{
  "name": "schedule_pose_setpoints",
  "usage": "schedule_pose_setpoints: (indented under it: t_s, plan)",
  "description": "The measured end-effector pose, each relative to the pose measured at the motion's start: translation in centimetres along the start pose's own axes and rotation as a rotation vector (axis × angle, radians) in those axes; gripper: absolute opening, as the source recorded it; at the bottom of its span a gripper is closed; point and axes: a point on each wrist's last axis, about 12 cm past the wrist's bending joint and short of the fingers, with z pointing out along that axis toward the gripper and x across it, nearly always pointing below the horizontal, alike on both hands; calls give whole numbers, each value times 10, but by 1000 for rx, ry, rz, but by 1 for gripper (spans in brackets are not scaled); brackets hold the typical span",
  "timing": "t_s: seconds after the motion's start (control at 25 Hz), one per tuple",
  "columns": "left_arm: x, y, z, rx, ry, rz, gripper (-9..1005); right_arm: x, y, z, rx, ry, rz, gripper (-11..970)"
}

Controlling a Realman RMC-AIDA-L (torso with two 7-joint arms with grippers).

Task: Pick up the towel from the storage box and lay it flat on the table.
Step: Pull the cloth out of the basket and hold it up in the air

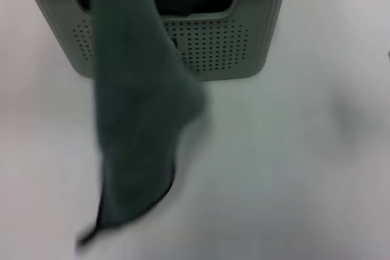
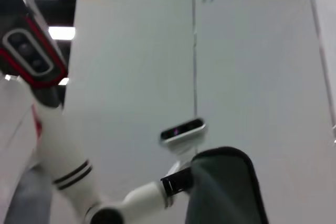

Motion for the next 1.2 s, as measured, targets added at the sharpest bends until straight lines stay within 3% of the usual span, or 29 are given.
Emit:
schedule_pose_setpoints:
  t_s: [0.12,0.16,0.36,0.6,0.76,1.0,1.2]
  plan:
    - [2,3,8,68,50,-21,23,-14,-12,5,-58,80,-12,786]
    - [6,7,21,151,111,-50,23,-19,-17,7,-79,106,-18,784]
    - [12,14,45,256,185,-88,24,-46,-42,22,-157,222,-43,778]
    - [18,16,79,385,250,-107,26,-60,-62,56,-263,319,-28,770]
    - [18,15,94,419,257,-92,27,-59,-67,76,-313,345,12,698]
    - [15,17,105,444,251,-67,29,-50,-64,86,-355,378,73,590]
    - [15,17,110,453,252,-60,30,-48,-59,89,-404,369,98,598]
